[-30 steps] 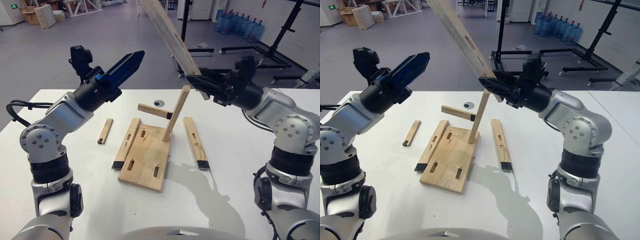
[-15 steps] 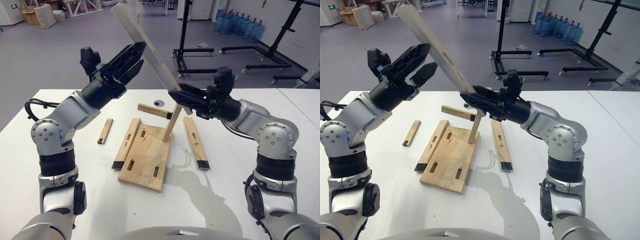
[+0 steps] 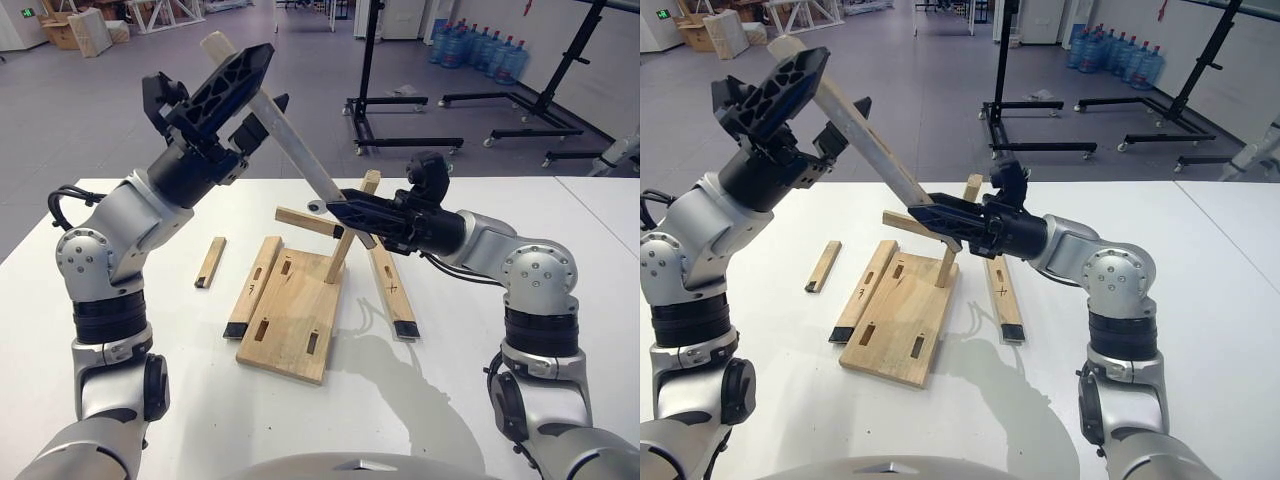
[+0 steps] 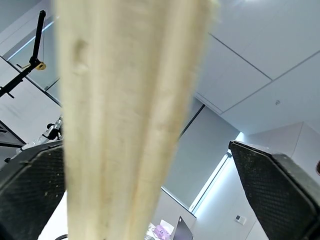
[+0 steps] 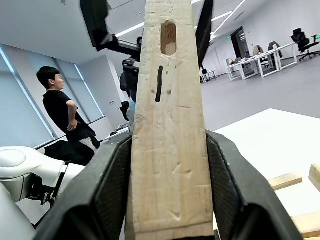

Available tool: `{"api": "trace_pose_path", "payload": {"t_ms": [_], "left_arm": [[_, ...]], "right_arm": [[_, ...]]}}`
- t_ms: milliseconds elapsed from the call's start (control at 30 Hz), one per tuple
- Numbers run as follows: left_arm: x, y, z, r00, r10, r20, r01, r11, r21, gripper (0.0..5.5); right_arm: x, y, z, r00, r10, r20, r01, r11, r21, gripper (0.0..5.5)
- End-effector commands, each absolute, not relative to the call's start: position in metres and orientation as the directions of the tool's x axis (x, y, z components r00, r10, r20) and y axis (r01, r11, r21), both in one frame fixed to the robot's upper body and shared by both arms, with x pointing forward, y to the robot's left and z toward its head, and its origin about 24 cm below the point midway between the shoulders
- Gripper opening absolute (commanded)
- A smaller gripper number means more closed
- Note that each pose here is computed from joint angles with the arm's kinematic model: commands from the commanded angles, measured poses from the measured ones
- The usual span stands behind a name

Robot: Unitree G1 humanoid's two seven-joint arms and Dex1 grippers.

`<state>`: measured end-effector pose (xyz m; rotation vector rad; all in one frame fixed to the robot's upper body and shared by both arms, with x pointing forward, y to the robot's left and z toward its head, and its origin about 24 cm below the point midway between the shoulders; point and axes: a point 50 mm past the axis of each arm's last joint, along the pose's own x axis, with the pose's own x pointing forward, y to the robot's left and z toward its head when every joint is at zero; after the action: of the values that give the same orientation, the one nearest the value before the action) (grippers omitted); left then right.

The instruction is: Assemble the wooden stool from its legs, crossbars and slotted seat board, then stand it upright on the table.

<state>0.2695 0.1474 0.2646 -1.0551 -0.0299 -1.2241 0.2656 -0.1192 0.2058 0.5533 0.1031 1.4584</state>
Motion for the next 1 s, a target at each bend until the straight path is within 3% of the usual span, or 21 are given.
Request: {"api": "trace_pose_path", "payload": {"t_ms": [33, 200, 867, 1000], "left_arm": [[0.27, 0.143, 0.268, 0.375, -0.759, 0.532, 0.778, -0.055, -0.626, 5.33], [0.27, 0.141, 0.267, 0.369, -0.764, 0.53, 0.775, -0.062, -0.629, 5.33], [0.278, 0.143, 0.252, 0.441, -0.757, 0.481, 0.744, 0.009, -0.668, 2.43], [0.279, 0.144, 0.25, 0.451, -0.754, 0.478, 0.742, 0.02, -0.67, 2.38]], "right_arm": [[0.265, -0.115, 0.212, 0.099, 0.96, 0.263, -0.913, -0.017, 0.408, 2.01], [0.266, -0.112, 0.212, 0.097, 0.958, 0.27, -0.912, -0.023, 0.409, 2.01], [0.268, -0.112, 0.215, 0.112, 0.948, 0.298, -0.909, -0.024, 0.416, 2.01], [0.269, -0.111, 0.215, 0.11, 0.946, 0.305, -0.908, -0.029, 0.419, 2.01]]}}
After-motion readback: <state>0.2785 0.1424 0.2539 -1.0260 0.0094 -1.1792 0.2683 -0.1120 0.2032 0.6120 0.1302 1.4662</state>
